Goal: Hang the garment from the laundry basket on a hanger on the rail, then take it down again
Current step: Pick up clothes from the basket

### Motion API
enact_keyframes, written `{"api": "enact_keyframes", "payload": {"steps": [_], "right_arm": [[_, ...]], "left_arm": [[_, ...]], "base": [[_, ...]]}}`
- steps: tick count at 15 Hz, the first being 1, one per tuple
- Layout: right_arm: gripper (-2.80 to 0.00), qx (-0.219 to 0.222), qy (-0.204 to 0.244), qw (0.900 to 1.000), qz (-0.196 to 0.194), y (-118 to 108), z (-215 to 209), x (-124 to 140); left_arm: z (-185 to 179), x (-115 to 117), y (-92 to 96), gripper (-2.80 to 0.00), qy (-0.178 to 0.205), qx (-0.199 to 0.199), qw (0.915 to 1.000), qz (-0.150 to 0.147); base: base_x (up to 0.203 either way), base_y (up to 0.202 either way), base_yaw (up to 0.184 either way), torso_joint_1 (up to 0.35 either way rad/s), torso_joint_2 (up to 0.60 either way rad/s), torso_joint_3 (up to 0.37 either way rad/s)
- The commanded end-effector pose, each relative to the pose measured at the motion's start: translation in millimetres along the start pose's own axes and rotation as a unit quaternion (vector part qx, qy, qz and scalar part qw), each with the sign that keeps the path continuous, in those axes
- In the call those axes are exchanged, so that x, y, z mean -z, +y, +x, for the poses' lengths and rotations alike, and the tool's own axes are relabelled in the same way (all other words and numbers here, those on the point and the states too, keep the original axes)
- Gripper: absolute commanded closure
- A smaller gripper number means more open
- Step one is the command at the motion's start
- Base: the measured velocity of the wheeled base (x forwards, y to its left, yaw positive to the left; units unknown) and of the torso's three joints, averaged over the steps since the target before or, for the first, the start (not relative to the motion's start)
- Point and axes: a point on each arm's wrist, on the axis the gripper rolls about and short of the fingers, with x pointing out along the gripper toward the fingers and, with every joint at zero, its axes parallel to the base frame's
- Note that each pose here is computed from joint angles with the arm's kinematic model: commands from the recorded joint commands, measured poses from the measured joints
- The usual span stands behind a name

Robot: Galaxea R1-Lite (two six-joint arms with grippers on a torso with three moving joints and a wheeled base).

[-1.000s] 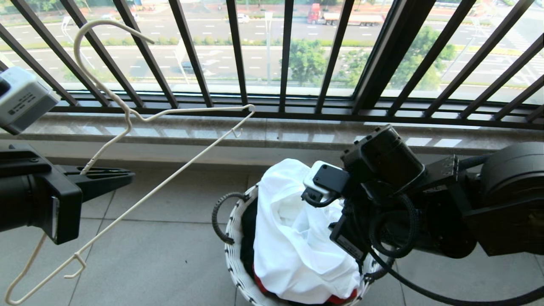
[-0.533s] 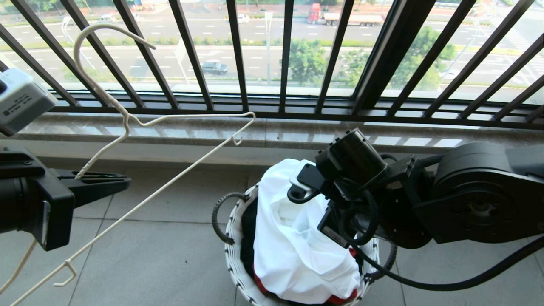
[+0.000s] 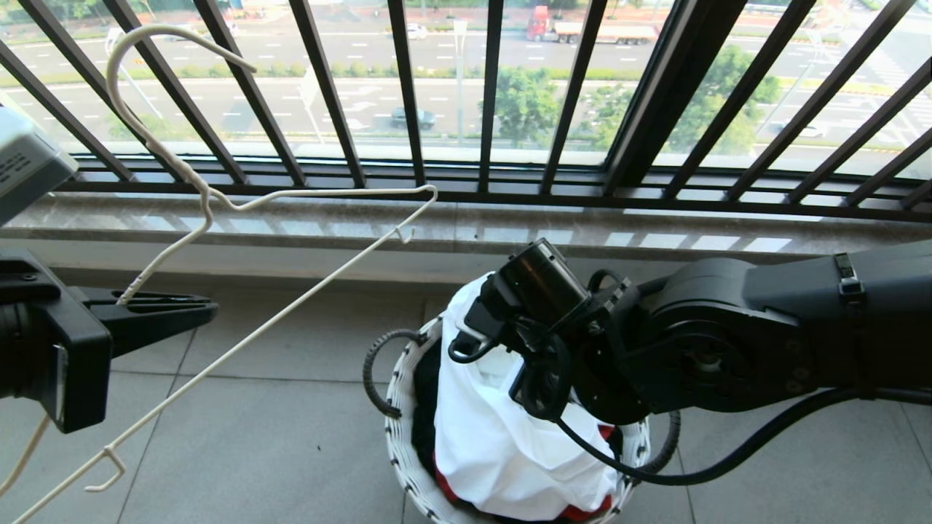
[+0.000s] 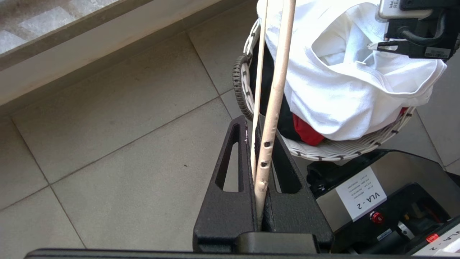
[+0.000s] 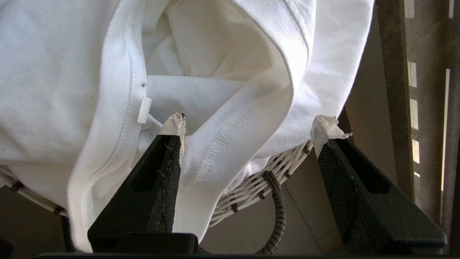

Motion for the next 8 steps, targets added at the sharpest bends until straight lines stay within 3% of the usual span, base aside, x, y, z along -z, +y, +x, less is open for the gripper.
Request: {"api": "enact_keyframes", "payload": {"steps": [1,8], "right_arm": [[-2.8,0.004,0.0,1.0,-0.019,2.2,11.7,-10.7],[-2.8,0.034,0.014,0.999,-0.04,-16.0,38.9,-24.5]], "left_arm": [[-0.3,1.6,-2.7,0.0,0.006,0.01,0.9999,0.003],[-0.2,2.2,-2.9,0.0,0.009,0.011,0.9999,0.003]], "base": [[0.0,0.0,0.0,0.0,0.0,0.0],[0.0,0.0,0.0,0.0,0.0,0.0]]}}
